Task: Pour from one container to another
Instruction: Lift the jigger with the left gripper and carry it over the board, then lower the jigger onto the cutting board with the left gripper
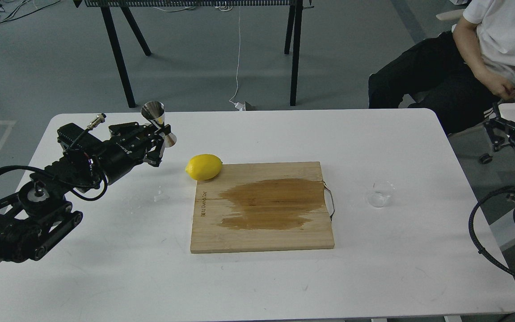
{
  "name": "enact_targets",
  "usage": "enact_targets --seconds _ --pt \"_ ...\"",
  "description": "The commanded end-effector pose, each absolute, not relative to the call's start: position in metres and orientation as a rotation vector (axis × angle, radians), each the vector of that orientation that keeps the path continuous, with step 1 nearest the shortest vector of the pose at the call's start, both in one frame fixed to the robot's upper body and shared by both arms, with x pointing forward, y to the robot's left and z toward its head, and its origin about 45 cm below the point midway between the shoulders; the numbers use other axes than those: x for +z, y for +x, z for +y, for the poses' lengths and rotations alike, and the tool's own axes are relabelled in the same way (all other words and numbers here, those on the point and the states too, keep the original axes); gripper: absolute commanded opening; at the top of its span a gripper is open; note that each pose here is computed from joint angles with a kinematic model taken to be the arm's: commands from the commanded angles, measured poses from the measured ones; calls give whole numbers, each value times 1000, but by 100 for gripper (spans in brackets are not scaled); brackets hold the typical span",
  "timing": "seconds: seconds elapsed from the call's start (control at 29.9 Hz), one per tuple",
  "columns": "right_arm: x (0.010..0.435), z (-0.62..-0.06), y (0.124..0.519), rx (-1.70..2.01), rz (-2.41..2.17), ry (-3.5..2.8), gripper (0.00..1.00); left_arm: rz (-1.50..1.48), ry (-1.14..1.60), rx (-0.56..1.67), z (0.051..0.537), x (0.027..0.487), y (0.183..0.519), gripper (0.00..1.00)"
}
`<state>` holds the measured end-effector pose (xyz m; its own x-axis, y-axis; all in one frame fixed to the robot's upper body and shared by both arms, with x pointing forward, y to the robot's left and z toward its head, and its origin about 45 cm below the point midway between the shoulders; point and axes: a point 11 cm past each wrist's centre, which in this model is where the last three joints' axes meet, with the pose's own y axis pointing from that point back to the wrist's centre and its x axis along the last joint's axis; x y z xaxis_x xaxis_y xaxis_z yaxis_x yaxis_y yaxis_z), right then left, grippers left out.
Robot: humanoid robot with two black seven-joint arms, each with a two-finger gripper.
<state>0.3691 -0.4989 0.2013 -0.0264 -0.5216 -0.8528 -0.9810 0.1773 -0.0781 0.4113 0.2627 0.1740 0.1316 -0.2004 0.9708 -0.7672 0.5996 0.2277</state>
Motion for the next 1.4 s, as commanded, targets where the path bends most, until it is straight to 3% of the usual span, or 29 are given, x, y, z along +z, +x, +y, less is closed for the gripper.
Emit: enact_targets --seconds 0.0,0.27,0.43,1.37 --pt "200 -508 361 721 1682 -1433 100 -1458 787 416 196 182 419 7" --pt "200 -514 358 716 1697 -1431 100 -1421 660 301 107 150 389 7" --pt "201 -513 358 714 1693 -1432 100 -1379 733 228 117 112 375 7" --pt "199 -514 358 719 1703 -1431 100 -1318 801 205 133 81 361 8"
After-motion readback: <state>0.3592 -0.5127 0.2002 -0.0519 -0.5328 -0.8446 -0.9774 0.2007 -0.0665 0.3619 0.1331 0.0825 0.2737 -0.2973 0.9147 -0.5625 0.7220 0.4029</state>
